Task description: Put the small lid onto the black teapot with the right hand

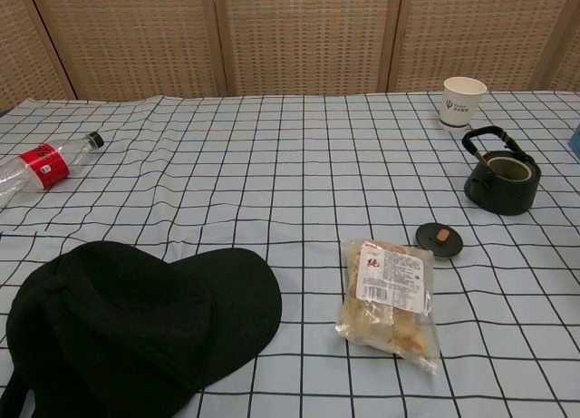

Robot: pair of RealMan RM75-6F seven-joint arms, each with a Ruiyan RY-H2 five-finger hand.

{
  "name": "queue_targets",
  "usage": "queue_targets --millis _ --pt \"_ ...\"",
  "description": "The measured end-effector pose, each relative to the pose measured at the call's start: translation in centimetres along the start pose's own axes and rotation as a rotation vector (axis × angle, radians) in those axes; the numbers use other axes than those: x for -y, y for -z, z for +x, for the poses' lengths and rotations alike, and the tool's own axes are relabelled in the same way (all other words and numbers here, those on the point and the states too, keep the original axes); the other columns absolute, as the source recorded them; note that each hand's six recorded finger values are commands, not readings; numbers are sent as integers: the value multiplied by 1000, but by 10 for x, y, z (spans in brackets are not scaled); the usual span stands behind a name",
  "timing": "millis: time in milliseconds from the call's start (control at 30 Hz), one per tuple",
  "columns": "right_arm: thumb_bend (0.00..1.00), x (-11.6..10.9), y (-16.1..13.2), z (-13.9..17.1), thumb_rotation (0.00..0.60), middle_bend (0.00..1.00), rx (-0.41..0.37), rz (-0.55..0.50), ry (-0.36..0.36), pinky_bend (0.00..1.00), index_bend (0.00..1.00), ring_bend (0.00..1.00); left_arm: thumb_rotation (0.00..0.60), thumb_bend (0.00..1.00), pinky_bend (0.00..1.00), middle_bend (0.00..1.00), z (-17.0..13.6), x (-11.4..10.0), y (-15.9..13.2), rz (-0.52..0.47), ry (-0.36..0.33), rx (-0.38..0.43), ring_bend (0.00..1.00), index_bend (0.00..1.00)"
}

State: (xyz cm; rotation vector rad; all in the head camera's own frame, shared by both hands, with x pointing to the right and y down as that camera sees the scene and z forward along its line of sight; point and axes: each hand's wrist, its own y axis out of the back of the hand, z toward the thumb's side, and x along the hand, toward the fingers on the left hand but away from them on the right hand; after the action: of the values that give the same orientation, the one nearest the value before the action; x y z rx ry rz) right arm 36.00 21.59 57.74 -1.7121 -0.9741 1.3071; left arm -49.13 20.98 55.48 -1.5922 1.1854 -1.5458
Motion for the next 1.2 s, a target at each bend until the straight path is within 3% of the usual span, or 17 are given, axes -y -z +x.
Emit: queue_targets --millis 300,567,800,1200 --pt "305 23 -49 -43 600 0 -126 37 -94 0 214 0 600 27 0 0 -1 1 -2 -1 2 4 0 0" --pt "364 48 -88 -80 600 0 -161 46 -143 0 260 0 600 26 0 0 0 1 0 -14 8 5 0 0" --pt "365 72 -98 -101 600 0 -144 93 -192 0 299 0 600 27 0 0 2 3 1 -17 22 4 0 0" --pt "366 103 -91 -119 600 0 -97 172 -275 0 305 0 600 26 0 0 5 4 3 -20 26 -5 0 0"
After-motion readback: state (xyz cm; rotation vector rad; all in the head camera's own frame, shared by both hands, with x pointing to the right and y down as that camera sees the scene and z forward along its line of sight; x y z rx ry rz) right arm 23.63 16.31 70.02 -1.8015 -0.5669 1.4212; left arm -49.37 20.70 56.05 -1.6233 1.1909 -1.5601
